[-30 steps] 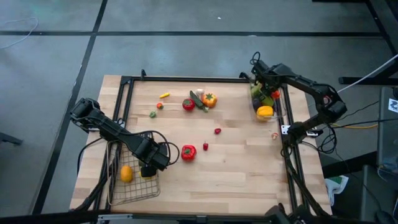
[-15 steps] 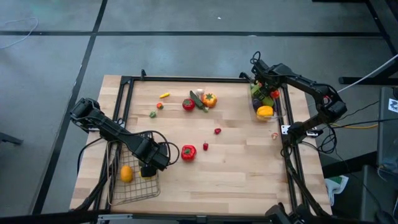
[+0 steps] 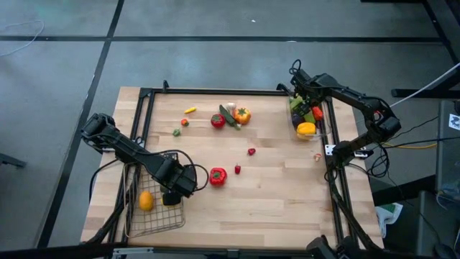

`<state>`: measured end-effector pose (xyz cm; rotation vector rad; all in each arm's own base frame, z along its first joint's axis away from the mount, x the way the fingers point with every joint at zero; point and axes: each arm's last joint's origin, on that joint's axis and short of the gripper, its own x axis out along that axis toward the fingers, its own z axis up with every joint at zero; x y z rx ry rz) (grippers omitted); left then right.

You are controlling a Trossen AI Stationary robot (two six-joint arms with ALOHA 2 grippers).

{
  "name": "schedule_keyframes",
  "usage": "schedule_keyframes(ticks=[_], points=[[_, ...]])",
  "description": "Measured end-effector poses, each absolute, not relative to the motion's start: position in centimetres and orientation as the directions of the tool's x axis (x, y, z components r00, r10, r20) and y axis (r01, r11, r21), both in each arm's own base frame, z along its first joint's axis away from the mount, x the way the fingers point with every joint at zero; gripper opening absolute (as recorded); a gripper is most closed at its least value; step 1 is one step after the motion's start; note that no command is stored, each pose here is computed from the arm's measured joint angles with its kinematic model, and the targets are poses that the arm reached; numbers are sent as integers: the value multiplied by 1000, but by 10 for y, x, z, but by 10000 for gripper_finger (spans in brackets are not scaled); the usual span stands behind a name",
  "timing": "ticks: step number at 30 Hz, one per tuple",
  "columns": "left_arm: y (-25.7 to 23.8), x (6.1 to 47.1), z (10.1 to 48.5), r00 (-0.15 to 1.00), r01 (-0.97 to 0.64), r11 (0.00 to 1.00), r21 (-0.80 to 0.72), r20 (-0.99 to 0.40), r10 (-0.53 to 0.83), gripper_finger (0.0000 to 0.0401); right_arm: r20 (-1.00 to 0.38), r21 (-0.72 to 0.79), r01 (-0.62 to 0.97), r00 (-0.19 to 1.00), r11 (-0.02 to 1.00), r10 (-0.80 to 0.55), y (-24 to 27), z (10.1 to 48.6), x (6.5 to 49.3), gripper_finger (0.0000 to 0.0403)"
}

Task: Sort produce into baskets
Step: Put the red tomato into the wire basket

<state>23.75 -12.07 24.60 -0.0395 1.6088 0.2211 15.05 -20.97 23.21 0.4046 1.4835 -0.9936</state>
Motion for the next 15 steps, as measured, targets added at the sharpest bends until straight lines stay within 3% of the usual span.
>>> schedule_keyframes(ticks=[8, 15], points=[[-120, 244, 283, 7, -133, 982, 135, -990, 137, 318, -948, -296, 759, -157, 580, -279, -209, 232, 152, 345], [-97, 255, 306, 55, -98, 977, 192, -979, 198, 318, -949, -291, 760, -152, 582, -276, -209, 232, 152, 363]])
